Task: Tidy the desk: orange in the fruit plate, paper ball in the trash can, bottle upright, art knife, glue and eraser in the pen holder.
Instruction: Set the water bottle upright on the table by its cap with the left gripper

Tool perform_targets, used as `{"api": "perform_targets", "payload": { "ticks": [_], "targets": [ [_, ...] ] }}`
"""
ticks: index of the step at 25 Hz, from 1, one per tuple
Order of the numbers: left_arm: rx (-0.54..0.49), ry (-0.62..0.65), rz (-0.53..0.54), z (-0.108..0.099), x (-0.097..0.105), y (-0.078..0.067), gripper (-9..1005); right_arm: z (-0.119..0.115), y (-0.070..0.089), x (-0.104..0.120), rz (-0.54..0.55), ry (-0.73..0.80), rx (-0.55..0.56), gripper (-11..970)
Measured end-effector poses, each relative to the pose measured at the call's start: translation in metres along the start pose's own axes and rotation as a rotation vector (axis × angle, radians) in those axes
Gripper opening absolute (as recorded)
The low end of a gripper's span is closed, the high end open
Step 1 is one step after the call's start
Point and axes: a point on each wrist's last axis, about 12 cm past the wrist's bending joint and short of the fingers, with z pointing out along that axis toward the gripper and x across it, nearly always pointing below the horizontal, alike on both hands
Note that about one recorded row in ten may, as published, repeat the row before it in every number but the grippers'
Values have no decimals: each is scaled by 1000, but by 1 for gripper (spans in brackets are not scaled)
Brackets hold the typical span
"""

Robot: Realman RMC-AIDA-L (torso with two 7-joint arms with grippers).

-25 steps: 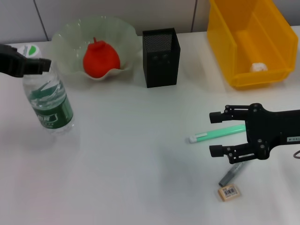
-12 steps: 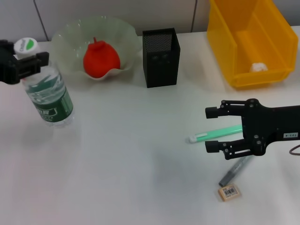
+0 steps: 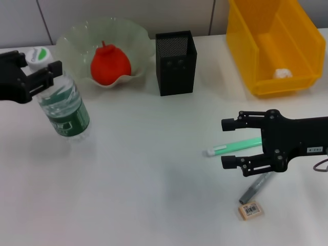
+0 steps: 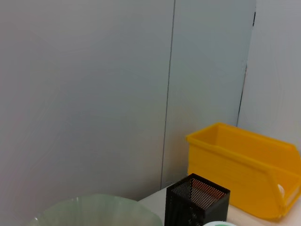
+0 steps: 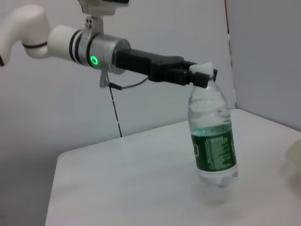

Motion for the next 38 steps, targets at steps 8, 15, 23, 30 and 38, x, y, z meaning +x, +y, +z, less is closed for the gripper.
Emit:
{"api": "perform_targets", "payload": {
  "ticks": [8,15,23,30,38],
  "targets": [
    [-6,-103,-32,11,31,2,443,2,0,1,5,0,1,846],
    [-53,-159,-59,12,49,7,443,2,0,1,11,-6,1,846],
    [-45,-107,-76,24,74,2,444,4,0,4,20,-11,0,846],
    [-34,-98,-68,27,79,0,444,5,0,5,23,-12,-2,846],
    [-18,-90,-61,28,80,-2,443,5,0,5,23,-14,-1,846]
  ]
}}
